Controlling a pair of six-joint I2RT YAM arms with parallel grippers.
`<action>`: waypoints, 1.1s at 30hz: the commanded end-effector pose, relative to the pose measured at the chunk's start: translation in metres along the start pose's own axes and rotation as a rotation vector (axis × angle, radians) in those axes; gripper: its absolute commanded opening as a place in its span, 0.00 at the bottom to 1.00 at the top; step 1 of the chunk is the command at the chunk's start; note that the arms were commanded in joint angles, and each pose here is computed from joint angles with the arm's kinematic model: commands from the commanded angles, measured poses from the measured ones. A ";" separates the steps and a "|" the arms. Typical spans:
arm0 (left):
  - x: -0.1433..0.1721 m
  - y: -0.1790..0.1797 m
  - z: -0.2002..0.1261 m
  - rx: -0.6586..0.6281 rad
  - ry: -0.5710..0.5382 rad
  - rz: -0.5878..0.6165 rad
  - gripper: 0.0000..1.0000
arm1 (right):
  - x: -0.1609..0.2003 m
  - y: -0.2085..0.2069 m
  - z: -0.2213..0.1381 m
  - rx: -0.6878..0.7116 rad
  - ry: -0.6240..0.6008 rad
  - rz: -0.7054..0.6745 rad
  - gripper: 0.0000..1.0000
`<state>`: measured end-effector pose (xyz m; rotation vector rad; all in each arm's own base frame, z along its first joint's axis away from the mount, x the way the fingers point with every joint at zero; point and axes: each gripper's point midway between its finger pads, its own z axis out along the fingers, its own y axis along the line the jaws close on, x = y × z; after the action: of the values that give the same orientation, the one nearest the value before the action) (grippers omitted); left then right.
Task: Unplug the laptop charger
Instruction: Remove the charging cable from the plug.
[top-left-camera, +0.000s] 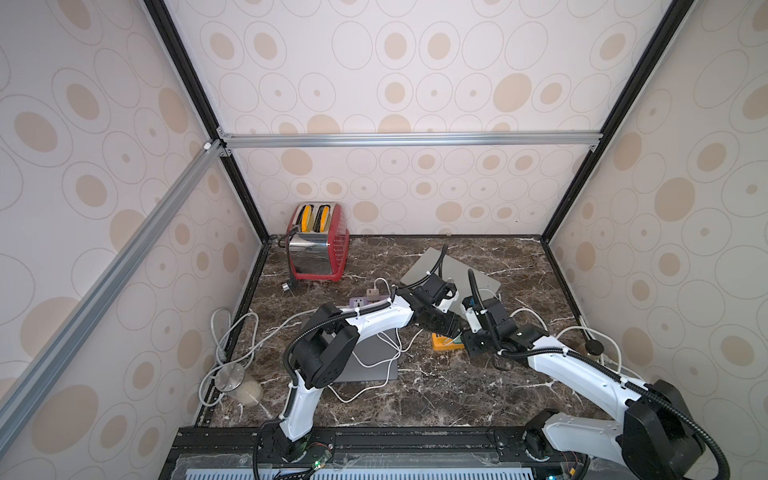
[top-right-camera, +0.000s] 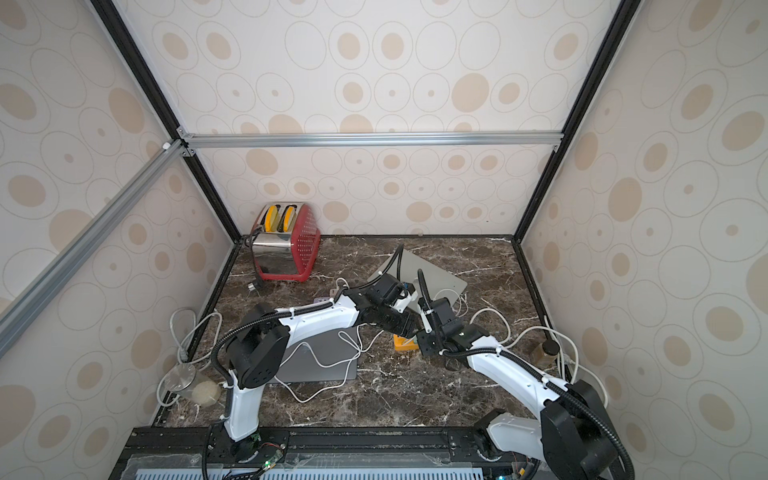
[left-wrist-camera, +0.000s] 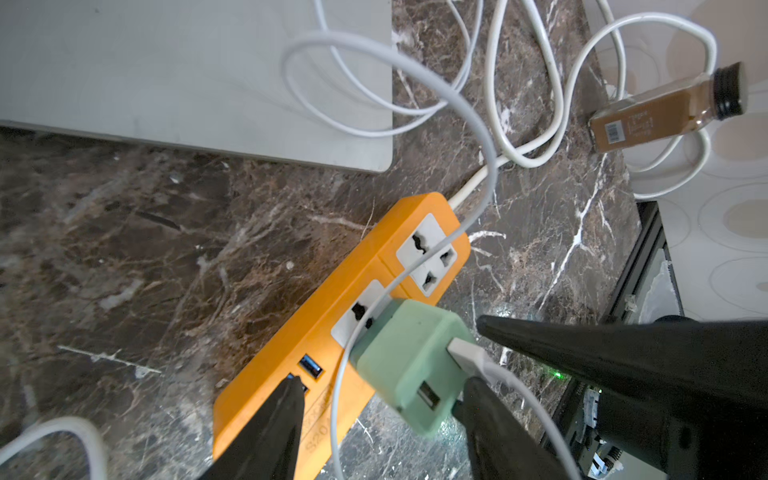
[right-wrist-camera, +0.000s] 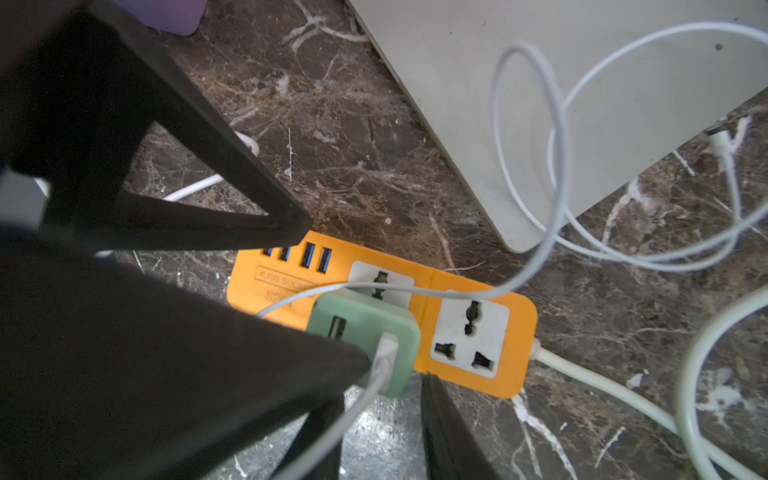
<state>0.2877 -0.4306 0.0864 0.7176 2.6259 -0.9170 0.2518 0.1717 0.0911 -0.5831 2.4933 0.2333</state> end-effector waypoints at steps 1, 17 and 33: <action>0.005 0.001 0.004 -0.030 0.018 0.001 0.64 | -0.007 0.000 -0.007 0.008 -0.037 0.005 0.34; 0.016 0.014 0.004 -0.079 0.028 -0.020 0.64 | -0.021 0.002 -0.004 0.004 -0.090 0.026 0.28; 0.031 0.024 0.008 -0.095 0.053 -0.042 0.64 | -0.028 0.003 0.004 0.003 -0.221 0.081 0.22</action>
<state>0.2934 -0.4242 0.0803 0.6678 2.6135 -0.8708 0.2664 0.1759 0.0982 -0.4662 2.3578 0.2640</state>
